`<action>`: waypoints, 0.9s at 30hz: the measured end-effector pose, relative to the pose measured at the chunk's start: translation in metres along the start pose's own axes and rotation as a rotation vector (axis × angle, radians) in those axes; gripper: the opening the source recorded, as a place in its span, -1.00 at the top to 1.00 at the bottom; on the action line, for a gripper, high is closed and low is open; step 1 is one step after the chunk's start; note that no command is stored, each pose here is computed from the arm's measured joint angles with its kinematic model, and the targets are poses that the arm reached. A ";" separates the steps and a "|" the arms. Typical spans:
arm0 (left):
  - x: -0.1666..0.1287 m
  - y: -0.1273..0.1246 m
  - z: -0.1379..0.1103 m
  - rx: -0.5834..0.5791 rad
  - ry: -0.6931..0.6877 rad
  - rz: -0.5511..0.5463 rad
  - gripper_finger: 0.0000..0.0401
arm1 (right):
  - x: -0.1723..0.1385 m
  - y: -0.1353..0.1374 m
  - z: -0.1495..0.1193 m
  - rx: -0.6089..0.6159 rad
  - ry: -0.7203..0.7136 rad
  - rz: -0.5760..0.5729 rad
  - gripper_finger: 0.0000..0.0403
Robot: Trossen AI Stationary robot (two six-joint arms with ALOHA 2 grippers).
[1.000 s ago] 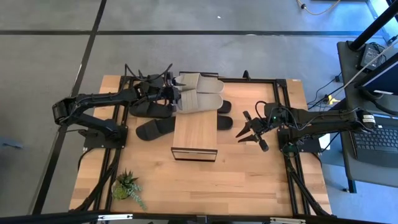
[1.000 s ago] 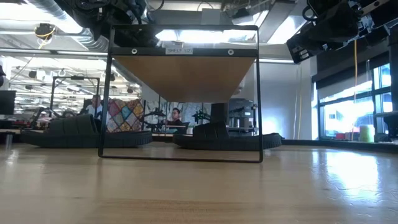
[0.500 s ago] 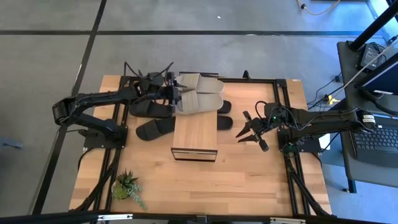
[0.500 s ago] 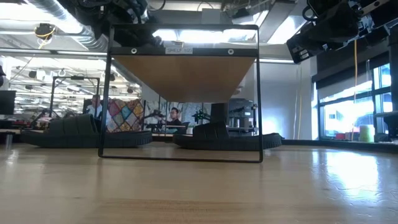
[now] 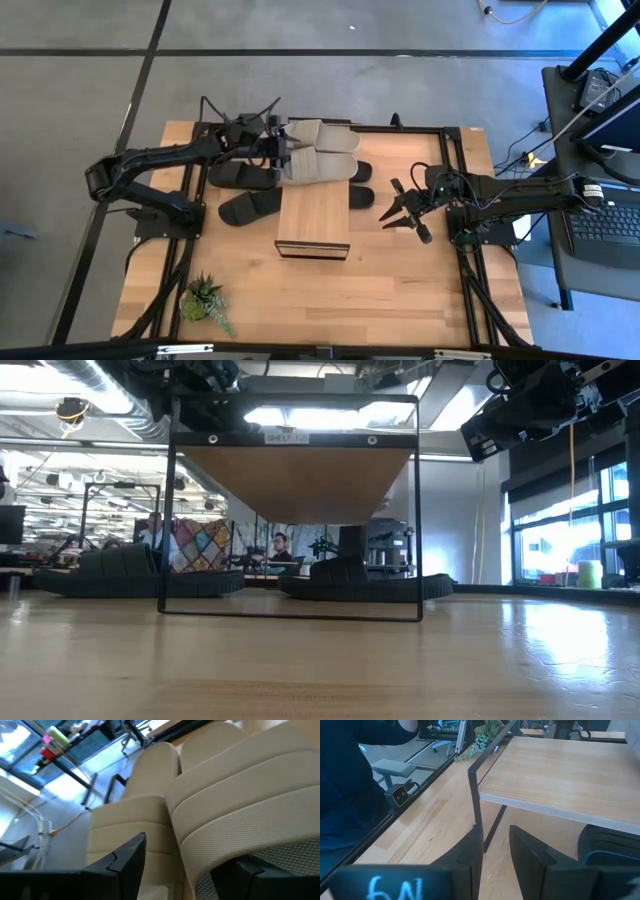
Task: Pick and place slides into the shelf
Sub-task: Put the gray slide on the shelf
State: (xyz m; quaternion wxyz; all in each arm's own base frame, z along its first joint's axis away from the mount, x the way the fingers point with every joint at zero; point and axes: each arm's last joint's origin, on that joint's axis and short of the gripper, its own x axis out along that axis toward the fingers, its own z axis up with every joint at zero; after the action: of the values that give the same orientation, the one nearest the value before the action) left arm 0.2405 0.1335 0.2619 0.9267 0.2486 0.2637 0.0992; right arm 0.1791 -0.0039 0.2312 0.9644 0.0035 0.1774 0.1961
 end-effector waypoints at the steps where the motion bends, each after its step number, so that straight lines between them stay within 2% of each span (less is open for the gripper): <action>1: 0.000 0.000 -0.001 -0.005 0.000 -0.010 0.04 | 0.000 0.000 0.000 0.000 0.000 0.000 0.52; 12: 0.001 0.007 0.002 -0.025 -0.036 -0.034 0.04 | 0.000 0.000 0.000 0.000 0.000 0.000 0.52; 17: 0.006 0.011 0.008 -0.026 -0.097 -0.106 0.04 | 0.000 0.000 0.000 -0.001 0.000 0.000 0.52; 27: 0.023 0.011 -0.001 -0.005 -0.010 -0.077 0.04 | 0.000 0.000 -0.001 0.008 0.013 0.001 0.52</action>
State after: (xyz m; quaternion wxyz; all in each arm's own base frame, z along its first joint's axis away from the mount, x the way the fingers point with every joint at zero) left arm 0.2590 0.1502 0.2568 0.9318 0.2363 0.2683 0.0632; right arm 0.1786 -0.0039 0.2299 0.9631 0.0060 0.1844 0.1960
